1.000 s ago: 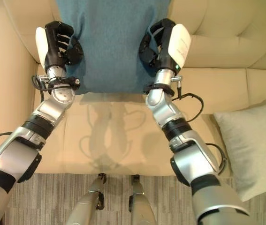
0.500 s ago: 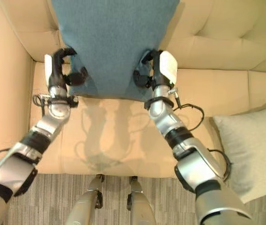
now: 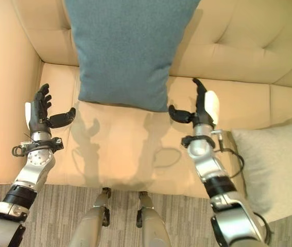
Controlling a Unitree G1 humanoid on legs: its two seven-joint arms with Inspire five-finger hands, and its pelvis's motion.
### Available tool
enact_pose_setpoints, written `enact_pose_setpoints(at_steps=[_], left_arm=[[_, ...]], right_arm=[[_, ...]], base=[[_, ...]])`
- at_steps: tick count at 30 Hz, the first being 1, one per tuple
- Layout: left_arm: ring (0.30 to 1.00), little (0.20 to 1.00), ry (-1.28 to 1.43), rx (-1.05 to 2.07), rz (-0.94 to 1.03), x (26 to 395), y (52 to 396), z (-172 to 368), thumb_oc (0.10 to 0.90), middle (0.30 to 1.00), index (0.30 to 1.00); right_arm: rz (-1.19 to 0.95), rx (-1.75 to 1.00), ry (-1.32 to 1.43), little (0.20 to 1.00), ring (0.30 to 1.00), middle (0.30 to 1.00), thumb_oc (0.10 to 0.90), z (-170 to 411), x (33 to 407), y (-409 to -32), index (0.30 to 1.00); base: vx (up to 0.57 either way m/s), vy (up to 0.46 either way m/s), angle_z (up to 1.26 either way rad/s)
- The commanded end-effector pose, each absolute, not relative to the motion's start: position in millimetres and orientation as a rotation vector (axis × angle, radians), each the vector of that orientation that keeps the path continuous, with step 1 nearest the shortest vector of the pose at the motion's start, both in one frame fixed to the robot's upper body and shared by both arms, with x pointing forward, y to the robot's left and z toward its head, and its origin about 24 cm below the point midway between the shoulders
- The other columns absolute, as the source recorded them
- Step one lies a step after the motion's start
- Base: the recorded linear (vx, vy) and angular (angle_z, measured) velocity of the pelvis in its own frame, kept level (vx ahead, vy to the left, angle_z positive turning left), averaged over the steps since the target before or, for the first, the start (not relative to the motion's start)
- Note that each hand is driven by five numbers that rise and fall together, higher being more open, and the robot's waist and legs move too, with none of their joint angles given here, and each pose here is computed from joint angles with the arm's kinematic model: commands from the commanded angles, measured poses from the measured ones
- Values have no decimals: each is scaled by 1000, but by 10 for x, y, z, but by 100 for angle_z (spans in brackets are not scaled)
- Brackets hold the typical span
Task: Pick up all the scattered cushions and arrange them neatly on the sofa.
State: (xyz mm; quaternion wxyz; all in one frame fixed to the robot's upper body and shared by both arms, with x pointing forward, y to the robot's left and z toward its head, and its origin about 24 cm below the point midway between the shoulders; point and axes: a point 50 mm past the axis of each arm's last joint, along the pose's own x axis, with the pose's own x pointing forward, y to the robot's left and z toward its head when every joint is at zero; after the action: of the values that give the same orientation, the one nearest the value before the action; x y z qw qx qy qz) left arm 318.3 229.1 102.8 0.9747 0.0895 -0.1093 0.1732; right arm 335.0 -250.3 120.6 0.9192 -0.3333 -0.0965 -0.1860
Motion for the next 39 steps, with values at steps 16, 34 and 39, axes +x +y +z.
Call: enact_pose_setpoints(at_steps=[16, 34, 39], left_arm=[[900, 900, 980, 345, 210, 1222, 2492, -1423, 800, 900, 900], [900, 900, 989, 465, 128, 1348, 2433, -1426, 800, 900, 900], [900, 900, 1054, 461, 153, 1162, 2513, -1474, 800, 900, 900]], right_arm=[[-147, -661, 616, 900, 900, 900, 800, -819, 2001, -2753, 900], [-49, -762, 877, 900, 900, 900, 800, -1162, 1811, -2649, 900], [-55, -719, 920, 900, 900, 900, 800, -1245, 1679, -2609, 900]], base=[[-89, -84, -1], [-306, 130, -18], [-108, -84, -41]])
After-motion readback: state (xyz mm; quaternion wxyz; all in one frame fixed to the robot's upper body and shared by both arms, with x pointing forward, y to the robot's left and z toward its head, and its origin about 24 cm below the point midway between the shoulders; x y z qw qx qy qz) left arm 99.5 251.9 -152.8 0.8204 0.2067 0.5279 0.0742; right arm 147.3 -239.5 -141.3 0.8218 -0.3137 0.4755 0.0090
